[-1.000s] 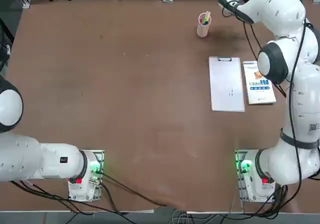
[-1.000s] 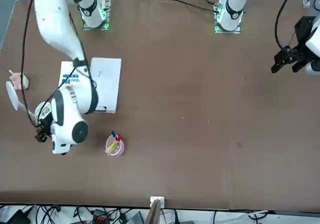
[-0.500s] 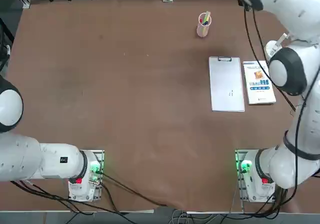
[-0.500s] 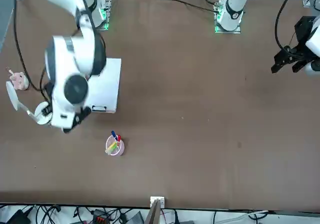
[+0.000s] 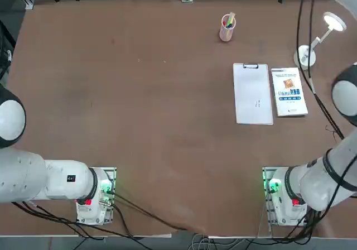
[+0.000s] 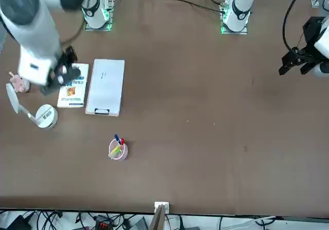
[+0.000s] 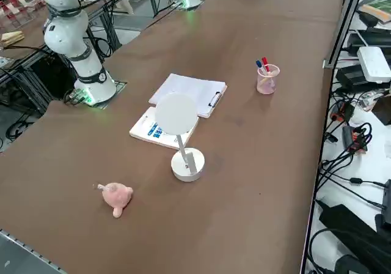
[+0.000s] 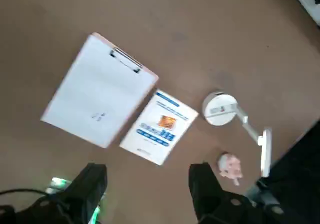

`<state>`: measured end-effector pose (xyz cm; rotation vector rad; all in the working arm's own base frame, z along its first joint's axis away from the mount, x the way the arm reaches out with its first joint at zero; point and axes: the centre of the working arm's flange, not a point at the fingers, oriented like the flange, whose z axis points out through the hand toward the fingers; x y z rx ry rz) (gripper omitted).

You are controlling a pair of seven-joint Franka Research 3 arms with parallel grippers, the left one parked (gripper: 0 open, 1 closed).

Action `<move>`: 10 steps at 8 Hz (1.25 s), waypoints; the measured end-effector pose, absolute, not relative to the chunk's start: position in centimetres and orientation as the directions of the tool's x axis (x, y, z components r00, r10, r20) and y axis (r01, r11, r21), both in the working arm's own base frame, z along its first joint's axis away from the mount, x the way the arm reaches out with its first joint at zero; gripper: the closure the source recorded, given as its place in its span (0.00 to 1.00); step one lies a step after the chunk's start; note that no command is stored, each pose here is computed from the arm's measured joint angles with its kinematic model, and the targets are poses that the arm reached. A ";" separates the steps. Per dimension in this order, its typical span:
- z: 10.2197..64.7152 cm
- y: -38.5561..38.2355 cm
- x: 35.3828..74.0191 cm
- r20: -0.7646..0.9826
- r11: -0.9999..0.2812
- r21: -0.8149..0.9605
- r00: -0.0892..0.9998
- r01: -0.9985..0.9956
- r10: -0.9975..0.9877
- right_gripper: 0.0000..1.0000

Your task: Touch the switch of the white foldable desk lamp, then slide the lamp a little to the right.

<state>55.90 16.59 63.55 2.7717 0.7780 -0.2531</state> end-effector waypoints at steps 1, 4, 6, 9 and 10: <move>65.5 16.3 54.2 -0.167 -0.878 0.134 0.884 0.459 0.436 0.00; 68.4 15.0 52.4 -0.059 -0.950 0.065 0.951 0.306 0.303 0.00; 68.5 12.7 53.2 -0.035 -0.971 0.057 0.972 0.233 0.231 0.00; 68.3 9.3 54.9 0.017 -0.990 0.050 0.991 0.130 0.131 0.00; 67.5 9.4 55.5 0.011 -0.996 0.049 0.997 0.077 0.078 0.00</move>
